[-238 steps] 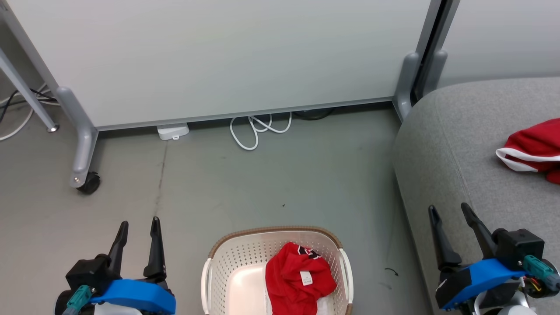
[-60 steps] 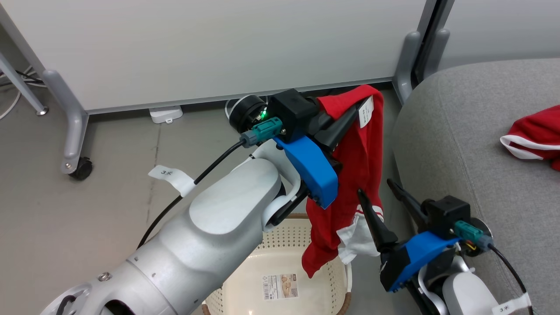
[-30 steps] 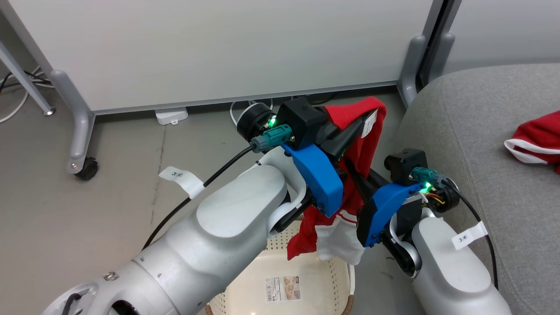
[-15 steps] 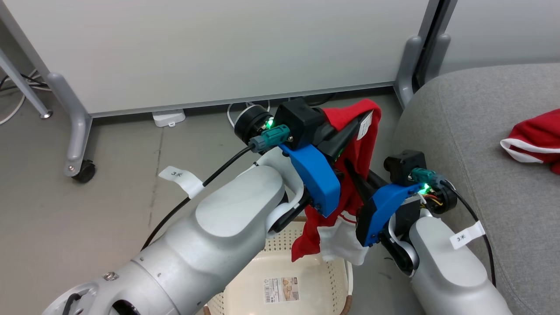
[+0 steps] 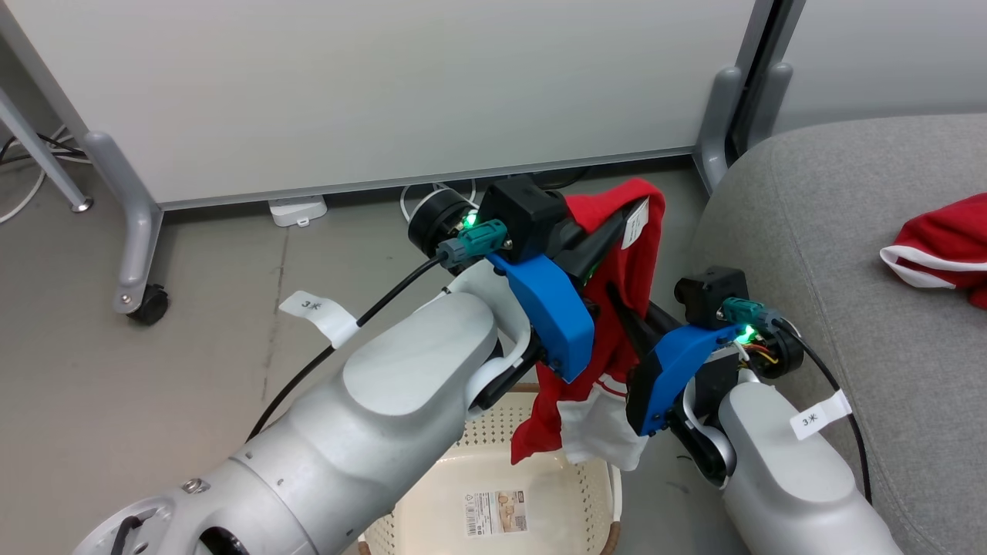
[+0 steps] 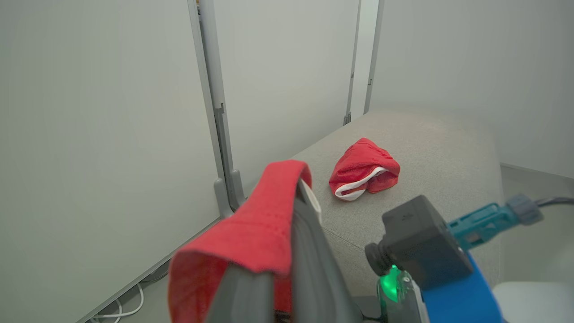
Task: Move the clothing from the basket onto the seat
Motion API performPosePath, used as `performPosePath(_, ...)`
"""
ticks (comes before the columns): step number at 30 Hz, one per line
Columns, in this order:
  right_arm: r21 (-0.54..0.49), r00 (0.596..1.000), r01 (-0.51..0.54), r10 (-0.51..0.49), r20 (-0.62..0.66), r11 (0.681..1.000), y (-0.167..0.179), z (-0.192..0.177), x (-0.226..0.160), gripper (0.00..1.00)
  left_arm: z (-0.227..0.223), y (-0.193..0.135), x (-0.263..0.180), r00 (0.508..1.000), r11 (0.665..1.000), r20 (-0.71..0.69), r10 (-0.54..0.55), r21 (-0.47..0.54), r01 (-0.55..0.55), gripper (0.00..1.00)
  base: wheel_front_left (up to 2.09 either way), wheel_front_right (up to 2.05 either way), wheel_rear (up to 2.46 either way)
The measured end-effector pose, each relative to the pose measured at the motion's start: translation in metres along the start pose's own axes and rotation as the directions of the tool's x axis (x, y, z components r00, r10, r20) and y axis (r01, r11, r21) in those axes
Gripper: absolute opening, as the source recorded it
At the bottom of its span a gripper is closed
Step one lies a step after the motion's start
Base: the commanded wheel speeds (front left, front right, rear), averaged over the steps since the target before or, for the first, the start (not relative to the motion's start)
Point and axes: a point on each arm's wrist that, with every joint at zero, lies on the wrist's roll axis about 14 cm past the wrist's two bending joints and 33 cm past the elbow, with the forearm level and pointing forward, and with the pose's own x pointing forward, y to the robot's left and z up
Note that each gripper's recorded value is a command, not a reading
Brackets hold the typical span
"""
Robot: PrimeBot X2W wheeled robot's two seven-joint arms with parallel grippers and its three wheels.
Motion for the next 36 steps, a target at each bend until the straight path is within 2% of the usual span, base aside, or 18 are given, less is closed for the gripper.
performPosePath(1, 0.0, 1.0, 0.0, 0.0, -0.001, 1.0, 0.0, 0.0, 0.0, 0.0, 0.0, 0.0, 0.0, 1.0, 1.0, -0.001, 0.0, -0.001, 0.0, 0.79, 0.0, 0.0, 0.0)
performPosePath(2, -0.001, 1.0, 0.0, 0.0, -0.002, 1.0, 0.0, 0.0, 0.0, 0.0, -0.001, 0.0, 0.0, 1.0, 1.0, -0.003, 0.001, 0.0, -0.001, 0.96, 0.0, 0.0, 0.0)
performPosePath(3, -0.001, 1.0, 0.0, 0.0, -0.002, 1.0, 0.0, 0.0, 0.0, 0.0, -0.001, 0.001, 0.0, 1.0, 1.0, -0.004, 0.002, -0.001, -0.002, 1.0, 0.0, 0.0, 0.0)
performPosePath(21, 0.005, 1.0, 0.008, -0.008, 0.002, 1.0, -0.004, -0.001, 0.001, 0.0, -0.006, 0.008, -0.001, 0.999, 0.999, -0.015, 0.032, -0.004, -0.032, 1.0, 0.0, 0.0, 0.0)
performPosePath(26, 0.016, 1.0, 0.02, -0.021, 0.013, 1.0, -0.008, 0.001, 0.002, 0.0, -0.017, 0.018, -0.012, 0.997, 0.997, -0.025, 0.071, -0.023, -0.072, 1.0, 0.0, 0.0, 0.0)
performPosePath(36, 0.013, 0.998, 0.048, -0.048, 0.032, 0.999, -0.018, 0.006, 0.003, 0.0, -0.025, 0.034, -0.049, 0.985, 0.986, 0.041, 0.165, -0.038, -0.164, 1.0, 0.0, 0.0, 0.0)
